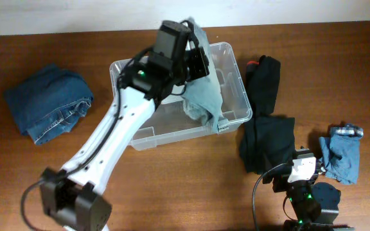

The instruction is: Pack container

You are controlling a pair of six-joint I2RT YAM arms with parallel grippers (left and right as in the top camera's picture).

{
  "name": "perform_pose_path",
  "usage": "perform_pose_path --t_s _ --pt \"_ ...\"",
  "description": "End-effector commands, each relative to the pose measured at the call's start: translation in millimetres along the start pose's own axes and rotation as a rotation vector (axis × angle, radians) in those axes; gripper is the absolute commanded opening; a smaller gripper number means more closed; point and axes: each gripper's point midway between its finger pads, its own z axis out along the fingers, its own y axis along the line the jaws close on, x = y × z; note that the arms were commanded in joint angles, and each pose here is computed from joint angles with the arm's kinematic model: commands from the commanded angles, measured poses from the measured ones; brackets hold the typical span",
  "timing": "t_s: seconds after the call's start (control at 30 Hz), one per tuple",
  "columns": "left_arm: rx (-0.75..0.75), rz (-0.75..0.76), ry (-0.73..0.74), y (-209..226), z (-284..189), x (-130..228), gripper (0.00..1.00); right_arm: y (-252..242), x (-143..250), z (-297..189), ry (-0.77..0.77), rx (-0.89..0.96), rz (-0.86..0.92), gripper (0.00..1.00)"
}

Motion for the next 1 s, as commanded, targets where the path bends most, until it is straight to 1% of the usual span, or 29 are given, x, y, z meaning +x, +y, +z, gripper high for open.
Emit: perform_pose_path --t_s 0.0,0.07,0.2,0.3,0.47,0.57,0.67,0.73,0.97 --pt "0.0 0.073 -0.044 1.3 12.7 -9.8 0.0 -0.2 2.1 0.3 0.002 0.0 0.014 0.98" --pt "0.037 0.09 -0.086 -8.1 12.6 -19.8 0.0 -0.2 2.1 0.3 0.002 0.0 0.014 0.98" --pt "0.182 0.129 -0.182 -42.4 5.6 -43.1 0.0 -0.2 2.1 0.3 0.002 0.0 0.014 0.98" --pt "0.217 0.141 -0.234 -51.6 1.2 -54.5 0.0 -0.2 2.1 0.3 0.002 0.0 0.014 0.98" --pt "0.163 0.13 -0.259 -41.2 2.4 -59.5 0.0 -0.2 2.1 0.3 0.002 0.0 0.014 0.98" --pt "0.137 0.186 -0.266 -37.7 3.0 -59.5 0.0 -0.2 2.1 0.3 0.002 0.0 0.014 0.98" --pt "0.089 0.23 -0.337 -33.4 -0.4 -73.0 0.0 -0.2 2.1 0.3 0.002 0.0 0.014 0.98" --pt "0.111 0.273 -0.384 -40.9 -5.2 -82.9 0.0 -0.2 2.1 0.3 0.002 0.0 0.014 0.99" --pt "0.185 0.291 -0.489 -63.4 -22.1 -105.1 0.0 -0.2 2.1 0.3 0.002 0.0 0.014 0.98"
